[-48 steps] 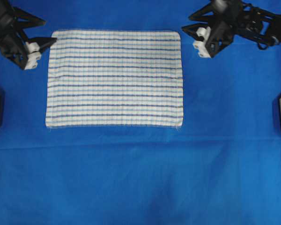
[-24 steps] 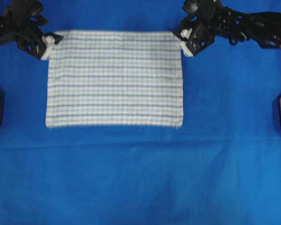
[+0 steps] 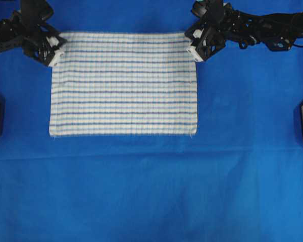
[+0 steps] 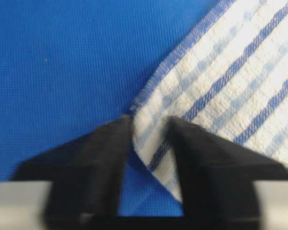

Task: Fold the blue towel.
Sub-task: 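Lift the far edge with both grippers and fold it toward the near edge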

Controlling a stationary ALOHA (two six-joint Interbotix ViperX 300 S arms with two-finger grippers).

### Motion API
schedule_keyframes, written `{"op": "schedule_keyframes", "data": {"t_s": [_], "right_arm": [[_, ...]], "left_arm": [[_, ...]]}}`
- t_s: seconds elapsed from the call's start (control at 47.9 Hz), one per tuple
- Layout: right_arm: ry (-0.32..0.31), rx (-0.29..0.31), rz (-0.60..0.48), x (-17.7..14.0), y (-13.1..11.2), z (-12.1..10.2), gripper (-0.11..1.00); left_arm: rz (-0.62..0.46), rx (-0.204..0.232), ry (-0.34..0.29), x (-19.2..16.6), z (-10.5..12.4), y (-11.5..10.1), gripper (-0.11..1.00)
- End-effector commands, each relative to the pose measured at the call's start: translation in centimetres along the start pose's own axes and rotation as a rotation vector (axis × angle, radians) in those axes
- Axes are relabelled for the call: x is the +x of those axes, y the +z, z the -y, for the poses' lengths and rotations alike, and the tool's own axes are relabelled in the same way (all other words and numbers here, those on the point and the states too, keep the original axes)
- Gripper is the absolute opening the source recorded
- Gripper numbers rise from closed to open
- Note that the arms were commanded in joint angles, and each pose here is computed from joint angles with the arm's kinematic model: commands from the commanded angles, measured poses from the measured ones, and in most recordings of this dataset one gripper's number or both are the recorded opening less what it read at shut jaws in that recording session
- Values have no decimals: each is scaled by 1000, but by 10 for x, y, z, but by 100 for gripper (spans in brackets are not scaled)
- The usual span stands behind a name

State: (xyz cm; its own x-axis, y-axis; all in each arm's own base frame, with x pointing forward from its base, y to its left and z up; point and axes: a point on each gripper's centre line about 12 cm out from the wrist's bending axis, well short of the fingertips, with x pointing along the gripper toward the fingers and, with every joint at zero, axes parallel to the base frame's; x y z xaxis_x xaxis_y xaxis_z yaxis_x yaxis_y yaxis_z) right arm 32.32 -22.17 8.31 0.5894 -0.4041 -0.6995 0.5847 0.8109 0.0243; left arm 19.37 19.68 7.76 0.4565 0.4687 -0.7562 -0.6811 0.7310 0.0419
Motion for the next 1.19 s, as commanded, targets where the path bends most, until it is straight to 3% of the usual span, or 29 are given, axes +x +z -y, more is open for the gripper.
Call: {"op": "schedule_keyframes", "data": {"t_s": [0.0, 0.084, 0.313, 0.689, 0.96, 1.169], "right_arm": [[1, -7, 26, -3, 9, 0, 6], [2, -12, 28, -2, 10, -1, 6], [5, -14, 31, -3, 11, -2, 6], [11, -9, 101, -33, 34, -5, 6], [62, -41, 145, -61, 42, -29, 6], [127, -77, 163, -84, 37, -58, 6]], "left_arm": [[-5, 4, -1, 0, 1, -2, 17], [1, 22, -8, 0, 3, -1, 3], [15, 39, -14, -2, 6, 1, 3], [130, 68, -38, -35, 16, 26, 3], [181, 95, -90, -75, 32, 26, 3], [203, 129, -166, -102, 51, 9, 3]]}}
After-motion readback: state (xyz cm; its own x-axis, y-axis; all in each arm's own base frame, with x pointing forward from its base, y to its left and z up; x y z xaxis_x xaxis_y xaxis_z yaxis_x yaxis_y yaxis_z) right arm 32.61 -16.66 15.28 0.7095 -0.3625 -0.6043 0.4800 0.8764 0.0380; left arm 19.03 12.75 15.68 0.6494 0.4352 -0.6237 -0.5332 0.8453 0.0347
